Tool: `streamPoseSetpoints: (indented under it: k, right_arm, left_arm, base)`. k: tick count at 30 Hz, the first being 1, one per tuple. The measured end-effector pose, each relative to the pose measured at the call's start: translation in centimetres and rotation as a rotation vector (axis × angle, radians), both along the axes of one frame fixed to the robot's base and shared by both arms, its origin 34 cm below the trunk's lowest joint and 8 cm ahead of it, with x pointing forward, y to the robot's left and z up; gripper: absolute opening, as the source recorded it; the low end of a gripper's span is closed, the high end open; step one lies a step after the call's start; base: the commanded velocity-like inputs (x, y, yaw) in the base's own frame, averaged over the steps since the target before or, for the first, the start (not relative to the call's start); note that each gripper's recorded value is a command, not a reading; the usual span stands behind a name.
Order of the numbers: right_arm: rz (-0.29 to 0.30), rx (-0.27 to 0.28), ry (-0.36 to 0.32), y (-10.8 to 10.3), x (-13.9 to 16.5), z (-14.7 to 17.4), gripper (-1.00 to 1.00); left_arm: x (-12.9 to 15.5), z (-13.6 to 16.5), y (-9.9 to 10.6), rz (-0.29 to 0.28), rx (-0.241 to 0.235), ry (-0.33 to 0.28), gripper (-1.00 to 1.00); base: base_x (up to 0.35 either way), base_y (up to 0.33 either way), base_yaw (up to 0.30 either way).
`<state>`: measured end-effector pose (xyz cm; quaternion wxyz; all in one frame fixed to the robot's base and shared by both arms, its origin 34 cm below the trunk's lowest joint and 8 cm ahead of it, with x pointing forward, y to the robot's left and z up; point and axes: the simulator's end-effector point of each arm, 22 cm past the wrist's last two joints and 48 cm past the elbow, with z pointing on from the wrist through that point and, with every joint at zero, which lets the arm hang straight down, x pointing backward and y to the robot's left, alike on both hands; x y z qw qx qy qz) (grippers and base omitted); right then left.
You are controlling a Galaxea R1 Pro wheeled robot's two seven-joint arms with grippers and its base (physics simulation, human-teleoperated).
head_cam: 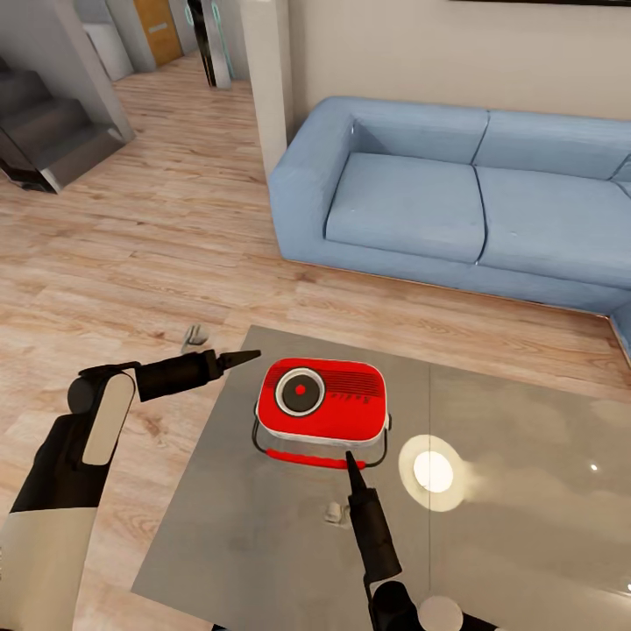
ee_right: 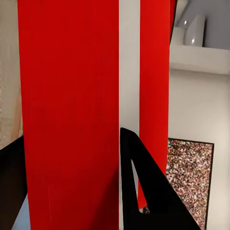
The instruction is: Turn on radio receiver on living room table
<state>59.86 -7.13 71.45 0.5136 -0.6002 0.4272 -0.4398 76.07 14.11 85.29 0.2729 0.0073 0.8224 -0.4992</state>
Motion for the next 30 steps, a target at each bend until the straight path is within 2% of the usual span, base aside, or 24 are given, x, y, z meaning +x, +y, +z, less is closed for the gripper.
streamPoseSetpoints:
  k: [12,17,22,25,28,30]
  right_arm:
    - [0.002,0.007,0.033,0.2,-2.4,-0.6,-1.0]
    - [0.001,0.006,0.031,0.2,-2.4,-0.6,-1.0]
    - [0.006,0.011,0.011,0.4,-2.6,-0.1,-1.0]
    - [0.006,0.015,0.005,0.4,-2.7,0.0,-1.0]
    - [0.006,0.016,0.003,0.4,-2.8,0.1,-1.0]
    - [0.005,0.016,0.002,0.4,-2.8,0.1,-1.0]
  left_arm:
    - [-0.3,-1.0,-0.3,-0.001,-0.007,0.031,1.0]
    - [-0.4,-1.0,-1.3,-0.004,-0.029,0.038,1.0]
    - [-0.2,-1.0,-2.9,-0.008,-0.061,0.053,1.0]
    - [-0.4,-1.4,-4.6,-0.024,-0.083,0.075,1.0]
    - [-1.3,-2.2,-7.1,-0.059,-0.103,0.109,1.0]
    - [-1.6,-2.6,-7.8,-0.069,-0.103,0.122,1.0]
  base:
    - [0.0,0.0,0.0]
    - [0.0,0.0,0.0]
    - [0.0,0.0,0.0]
    - [0.0,0.0,0.0]
    - [0.0,0.0,0.0]
    - [0.0,0.0,0.0]
